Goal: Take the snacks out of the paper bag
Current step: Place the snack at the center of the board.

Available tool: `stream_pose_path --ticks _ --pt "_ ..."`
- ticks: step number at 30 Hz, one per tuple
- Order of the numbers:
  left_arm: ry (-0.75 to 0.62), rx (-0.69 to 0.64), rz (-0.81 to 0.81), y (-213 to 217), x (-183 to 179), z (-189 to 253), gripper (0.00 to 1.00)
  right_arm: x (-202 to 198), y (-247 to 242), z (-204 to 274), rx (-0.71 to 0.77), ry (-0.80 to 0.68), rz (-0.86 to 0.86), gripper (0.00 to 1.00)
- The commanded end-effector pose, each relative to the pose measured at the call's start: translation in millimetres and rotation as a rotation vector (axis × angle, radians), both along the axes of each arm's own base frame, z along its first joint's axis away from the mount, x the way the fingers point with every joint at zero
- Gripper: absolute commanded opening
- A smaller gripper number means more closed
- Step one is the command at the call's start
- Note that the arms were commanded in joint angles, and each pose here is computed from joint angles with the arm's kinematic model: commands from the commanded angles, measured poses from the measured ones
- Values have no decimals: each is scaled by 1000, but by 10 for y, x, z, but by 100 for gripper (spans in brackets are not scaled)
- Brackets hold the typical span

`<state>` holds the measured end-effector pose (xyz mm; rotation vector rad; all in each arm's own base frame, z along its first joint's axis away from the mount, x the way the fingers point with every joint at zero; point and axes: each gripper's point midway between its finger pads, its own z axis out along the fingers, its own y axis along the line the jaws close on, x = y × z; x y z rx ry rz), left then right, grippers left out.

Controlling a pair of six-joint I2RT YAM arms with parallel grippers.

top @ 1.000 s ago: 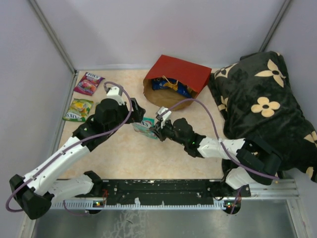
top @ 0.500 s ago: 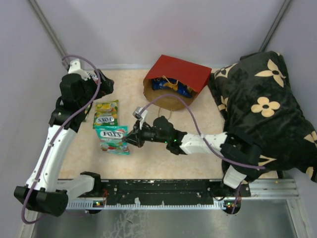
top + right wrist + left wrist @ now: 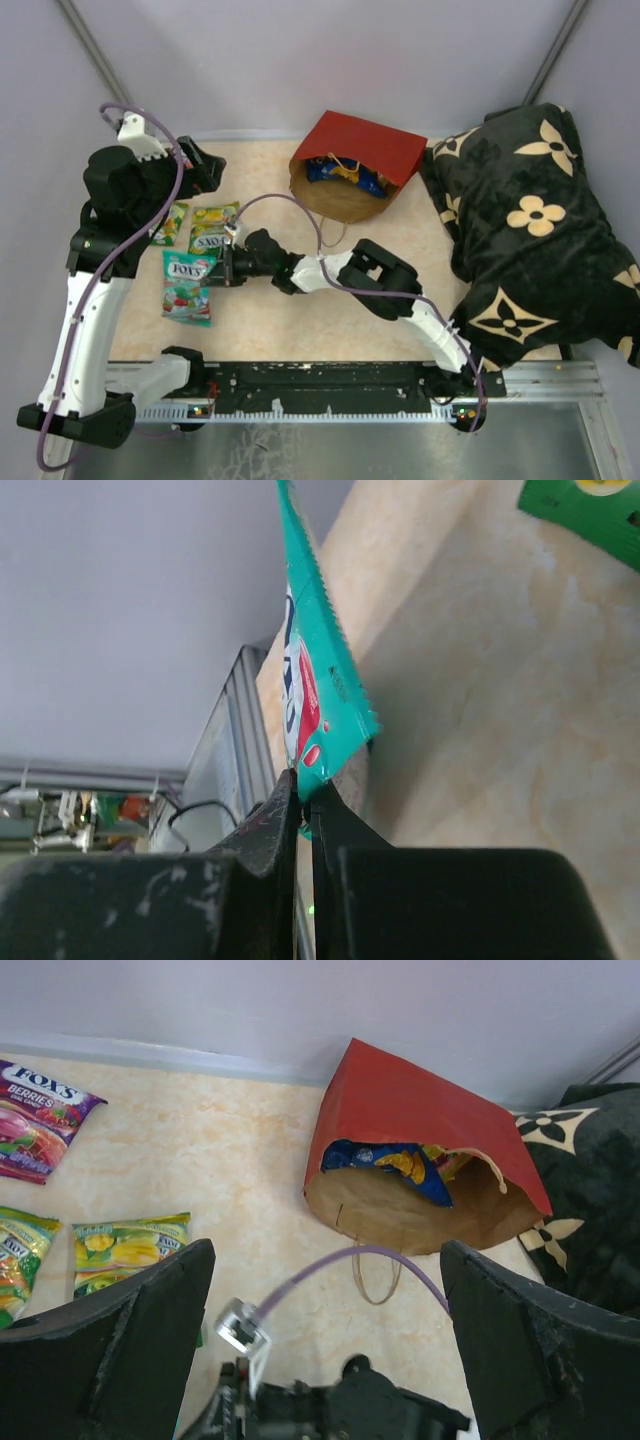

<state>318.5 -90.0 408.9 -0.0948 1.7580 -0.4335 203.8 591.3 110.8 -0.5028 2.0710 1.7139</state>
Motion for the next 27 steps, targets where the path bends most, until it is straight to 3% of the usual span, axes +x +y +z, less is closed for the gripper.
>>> stream_pose_path --ticks 1,9,24,27 --pt "-19 28 -38 16 -256 123 100 10 404 169 19 68 -39 0" --pt "4 38 -76 -28 -324 41 100 118 797 -105 -19 150 -149 0" --pt "44 49 -124 -109 -305 -121 100 80 1292 -476 -56 135 -40 0" --pt "51 44 -130 -125 -288 -158 100 16 1308 -486 -38 143 -7 8"
